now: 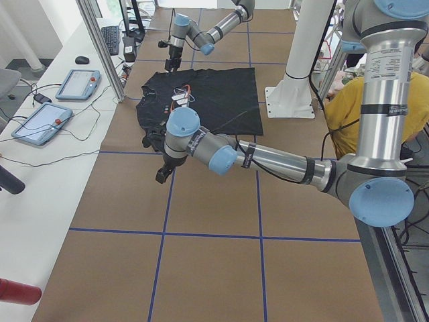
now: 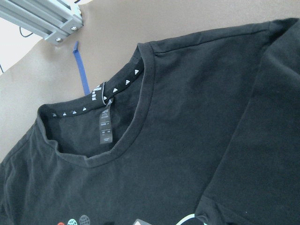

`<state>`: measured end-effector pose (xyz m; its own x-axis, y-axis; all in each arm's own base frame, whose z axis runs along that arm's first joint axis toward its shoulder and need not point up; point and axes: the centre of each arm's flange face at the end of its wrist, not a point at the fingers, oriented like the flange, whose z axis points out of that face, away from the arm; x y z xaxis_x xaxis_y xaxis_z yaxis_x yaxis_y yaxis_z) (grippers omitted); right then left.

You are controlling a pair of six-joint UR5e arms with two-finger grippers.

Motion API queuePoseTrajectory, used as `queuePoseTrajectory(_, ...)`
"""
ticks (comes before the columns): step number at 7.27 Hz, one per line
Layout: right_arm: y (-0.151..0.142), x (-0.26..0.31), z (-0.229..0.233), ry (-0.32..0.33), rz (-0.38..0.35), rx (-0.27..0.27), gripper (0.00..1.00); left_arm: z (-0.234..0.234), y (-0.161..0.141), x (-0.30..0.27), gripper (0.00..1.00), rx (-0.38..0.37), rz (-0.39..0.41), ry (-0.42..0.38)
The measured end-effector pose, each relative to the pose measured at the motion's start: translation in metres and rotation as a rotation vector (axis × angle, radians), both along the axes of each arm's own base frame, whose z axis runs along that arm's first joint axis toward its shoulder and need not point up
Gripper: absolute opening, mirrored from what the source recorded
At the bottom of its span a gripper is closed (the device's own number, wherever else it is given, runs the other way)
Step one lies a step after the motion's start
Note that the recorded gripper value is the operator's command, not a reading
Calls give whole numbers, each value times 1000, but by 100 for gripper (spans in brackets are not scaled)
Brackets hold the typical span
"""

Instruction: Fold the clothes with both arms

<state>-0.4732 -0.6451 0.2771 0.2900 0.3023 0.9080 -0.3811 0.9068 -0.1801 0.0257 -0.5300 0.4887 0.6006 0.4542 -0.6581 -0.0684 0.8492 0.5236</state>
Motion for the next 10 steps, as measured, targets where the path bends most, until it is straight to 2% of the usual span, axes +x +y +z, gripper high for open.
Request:
queuePoseTrajectory(1, 15, 15, 4, -17, -12, 8, 100, -16, -33, 46, 99, -36, 23, 40)
queuePoseTrajectory(3, 54, 64, 28, -54, -43, 15, 100, -35, -105, 124, 98, -77, 69, 69)
queuePoseTrajectory(5, 89, 106, 56, -68, -63, 9, 100, -36, -171, 201, 96, -68, 123, 75)
queuePoseTrajectory(6, 98, 115, 68, -63, -63, 4, 100, -37, -194, 234, 88, -67, 131, 62)
queuePoseTrajectory(7, 107, 123, 83, -56, -64, 0, 100, -41, -205, 257, 81, -85, 113, 52)
queuePoseTrajectory(9, 118, 133, 107, -49, -64, 0, 100, -42, -197, 304, 50, -136, 101, 67)
queuePoseTrajectory(10, 121, 135, 112, -48, -64, 0, 100, -32, -188, 324, 45, -137, 109, 80)
